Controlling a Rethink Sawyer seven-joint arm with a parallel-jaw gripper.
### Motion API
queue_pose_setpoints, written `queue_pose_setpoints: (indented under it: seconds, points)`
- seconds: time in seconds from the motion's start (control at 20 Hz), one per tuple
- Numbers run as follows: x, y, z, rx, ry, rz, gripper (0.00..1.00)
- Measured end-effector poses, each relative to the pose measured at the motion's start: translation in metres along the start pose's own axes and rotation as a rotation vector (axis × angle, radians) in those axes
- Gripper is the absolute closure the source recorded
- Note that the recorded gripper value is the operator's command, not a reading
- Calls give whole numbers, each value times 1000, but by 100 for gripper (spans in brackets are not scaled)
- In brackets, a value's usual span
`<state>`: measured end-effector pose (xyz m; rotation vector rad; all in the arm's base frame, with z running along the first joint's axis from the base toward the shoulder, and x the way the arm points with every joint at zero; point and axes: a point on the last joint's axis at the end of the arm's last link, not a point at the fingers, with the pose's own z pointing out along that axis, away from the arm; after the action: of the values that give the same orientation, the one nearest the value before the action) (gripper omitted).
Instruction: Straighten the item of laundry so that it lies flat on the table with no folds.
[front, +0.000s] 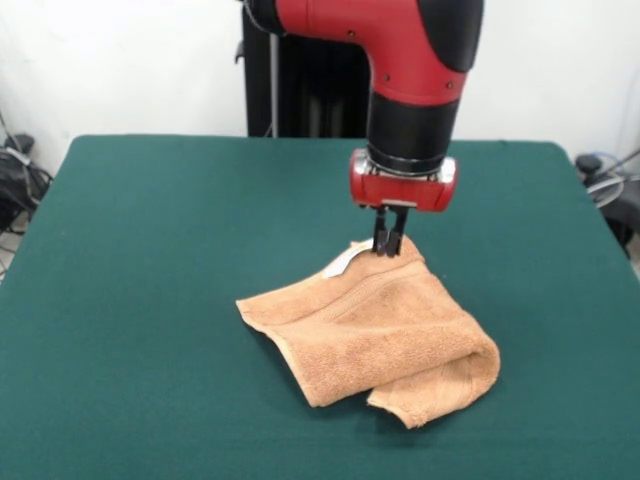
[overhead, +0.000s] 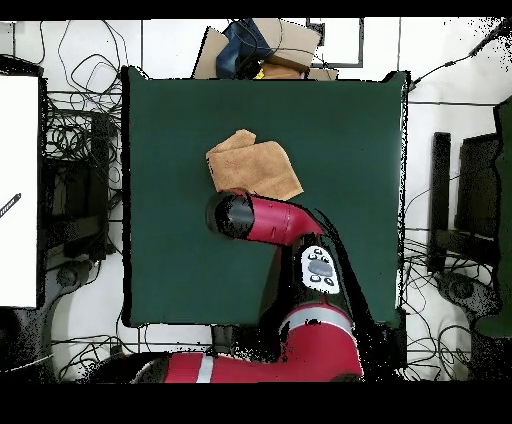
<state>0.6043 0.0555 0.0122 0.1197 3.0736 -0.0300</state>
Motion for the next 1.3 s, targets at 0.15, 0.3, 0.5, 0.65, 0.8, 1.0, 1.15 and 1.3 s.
queue_pose_setpoints:
  seconds: [0.15, 0.3, 0.5, 0.65, 0.8, 1.0, 1.15, 1.3]
  points:
    - [-8, -3, 2, 0, 5, 4, 100]
    - [-15, -6, 3, -1, 10, 8, 100]
    - [-25, -12, 2, -2, 15, 16, 100]
    - [-31, -17, 1, -1, 17, 23, 100]
    - [-37, -24, 0, 0, 10, 33, 100]
    - [-39, -35, 0, 1, 9, 50, 100]
    - [-40, -48, 0, 1, 10, 70, 100]
    - [-40, -58, 1, 4, 11, 83, 100]
